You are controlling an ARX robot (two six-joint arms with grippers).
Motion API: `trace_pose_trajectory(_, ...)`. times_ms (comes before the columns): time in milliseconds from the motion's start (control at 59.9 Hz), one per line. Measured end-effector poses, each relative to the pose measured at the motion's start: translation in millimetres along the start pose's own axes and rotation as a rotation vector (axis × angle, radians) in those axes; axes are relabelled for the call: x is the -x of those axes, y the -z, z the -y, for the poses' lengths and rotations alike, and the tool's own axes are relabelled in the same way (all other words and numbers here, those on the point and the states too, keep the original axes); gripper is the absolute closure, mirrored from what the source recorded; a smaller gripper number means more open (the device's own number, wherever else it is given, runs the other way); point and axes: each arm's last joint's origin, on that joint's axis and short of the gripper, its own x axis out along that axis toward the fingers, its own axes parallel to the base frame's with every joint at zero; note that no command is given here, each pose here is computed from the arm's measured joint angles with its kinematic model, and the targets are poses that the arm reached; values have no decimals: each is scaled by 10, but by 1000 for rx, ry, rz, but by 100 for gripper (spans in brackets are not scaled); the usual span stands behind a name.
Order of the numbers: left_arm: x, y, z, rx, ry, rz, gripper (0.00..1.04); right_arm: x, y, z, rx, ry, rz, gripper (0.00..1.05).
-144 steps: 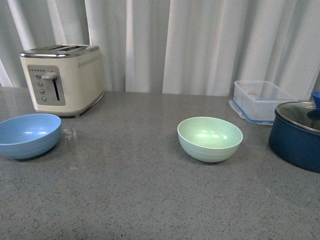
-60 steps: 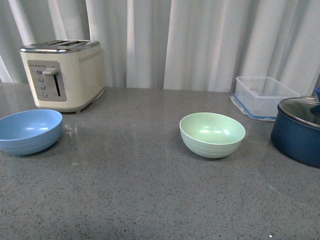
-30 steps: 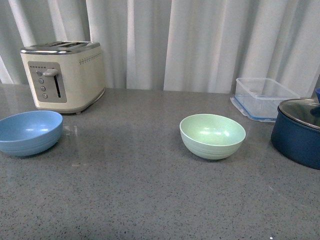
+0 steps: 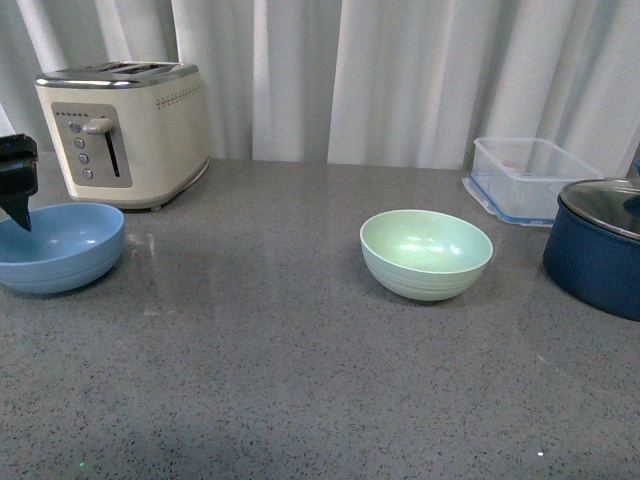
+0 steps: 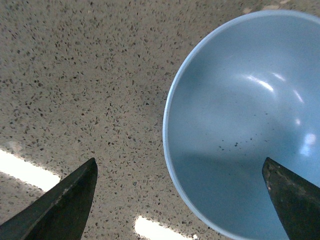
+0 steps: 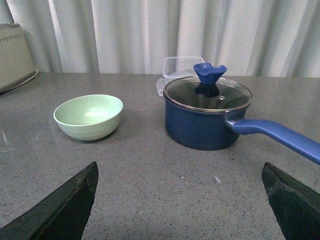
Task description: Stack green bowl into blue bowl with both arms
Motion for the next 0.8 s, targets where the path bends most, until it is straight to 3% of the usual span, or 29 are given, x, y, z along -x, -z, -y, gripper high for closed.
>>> trace_pose_trajectory(251,-306,80,30,24,-14,-51,10,0,0,0,0,0,0,10)
trace_pose_trajectory(367,-376,93,37,30,-20,-53,35,0,0,0,0,0,0,10)
trace_pose_trajectory(802,-356,67,63,64,-2,-47,100,0,0,0,0,0,0,10)
